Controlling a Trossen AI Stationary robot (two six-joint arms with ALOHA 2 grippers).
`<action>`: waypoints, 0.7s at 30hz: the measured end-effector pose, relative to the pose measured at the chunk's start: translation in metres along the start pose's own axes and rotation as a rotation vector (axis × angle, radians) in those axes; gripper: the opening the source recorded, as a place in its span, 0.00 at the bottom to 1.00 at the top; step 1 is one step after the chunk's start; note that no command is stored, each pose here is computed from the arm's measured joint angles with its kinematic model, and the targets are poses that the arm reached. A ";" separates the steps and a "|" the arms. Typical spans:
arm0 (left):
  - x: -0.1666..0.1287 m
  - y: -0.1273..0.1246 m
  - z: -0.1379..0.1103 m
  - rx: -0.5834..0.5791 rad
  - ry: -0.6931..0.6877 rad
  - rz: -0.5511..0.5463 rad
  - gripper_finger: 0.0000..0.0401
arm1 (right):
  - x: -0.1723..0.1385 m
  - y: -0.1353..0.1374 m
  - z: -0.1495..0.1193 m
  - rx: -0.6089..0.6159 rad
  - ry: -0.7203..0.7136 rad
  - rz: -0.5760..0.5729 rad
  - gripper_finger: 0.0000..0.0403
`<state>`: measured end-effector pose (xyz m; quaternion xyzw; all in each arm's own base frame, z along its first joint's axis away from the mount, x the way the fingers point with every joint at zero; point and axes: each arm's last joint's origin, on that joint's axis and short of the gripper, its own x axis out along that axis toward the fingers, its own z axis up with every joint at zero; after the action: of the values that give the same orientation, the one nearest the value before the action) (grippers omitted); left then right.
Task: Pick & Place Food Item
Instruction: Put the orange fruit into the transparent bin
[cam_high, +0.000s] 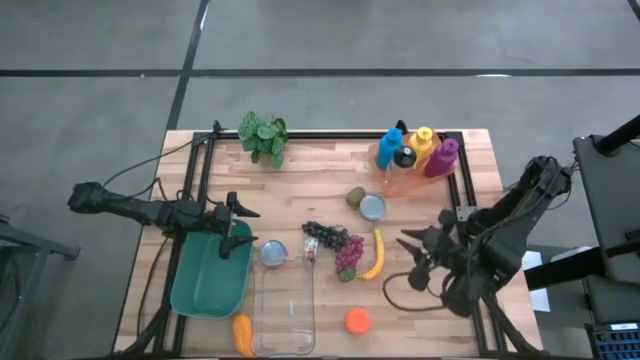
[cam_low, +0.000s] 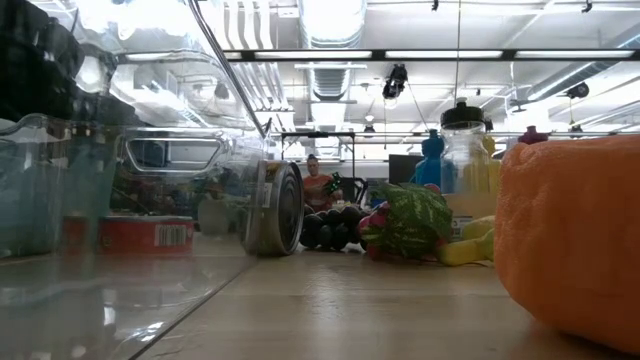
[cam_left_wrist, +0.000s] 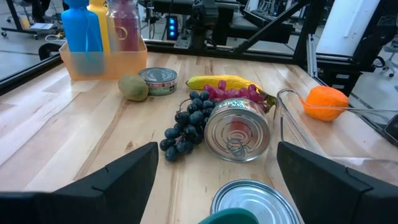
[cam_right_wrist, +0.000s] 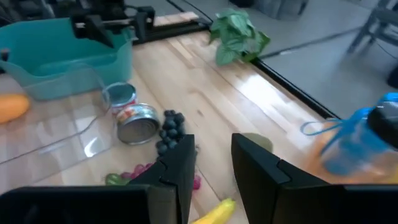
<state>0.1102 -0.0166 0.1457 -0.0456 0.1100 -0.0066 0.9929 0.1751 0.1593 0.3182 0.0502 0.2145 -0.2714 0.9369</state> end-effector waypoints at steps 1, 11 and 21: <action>0.000 0.000 0.000 0.000 0.000 0.000 0.84 | 0.002 0.002 -0.006 0.003 -0.015 0.004 0.25; 0.000 0.000 0.000 0.000 0.000 0.000 0.84 | 0.028 0.021 -0.059 -0.071 -0.124 0.084 0.25; 0.000 0.000 0.000 0.000 0.000 0.000 0.84 | 0.035 0.031 -0.072 -0.238 -0.222 0.196 0.25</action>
<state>0.1102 -0.0166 0.1458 -0.0456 0.1098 -0.0066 0.9929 0.1909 0.1839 0.2371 -0.0705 0.1343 -0.1557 0.9761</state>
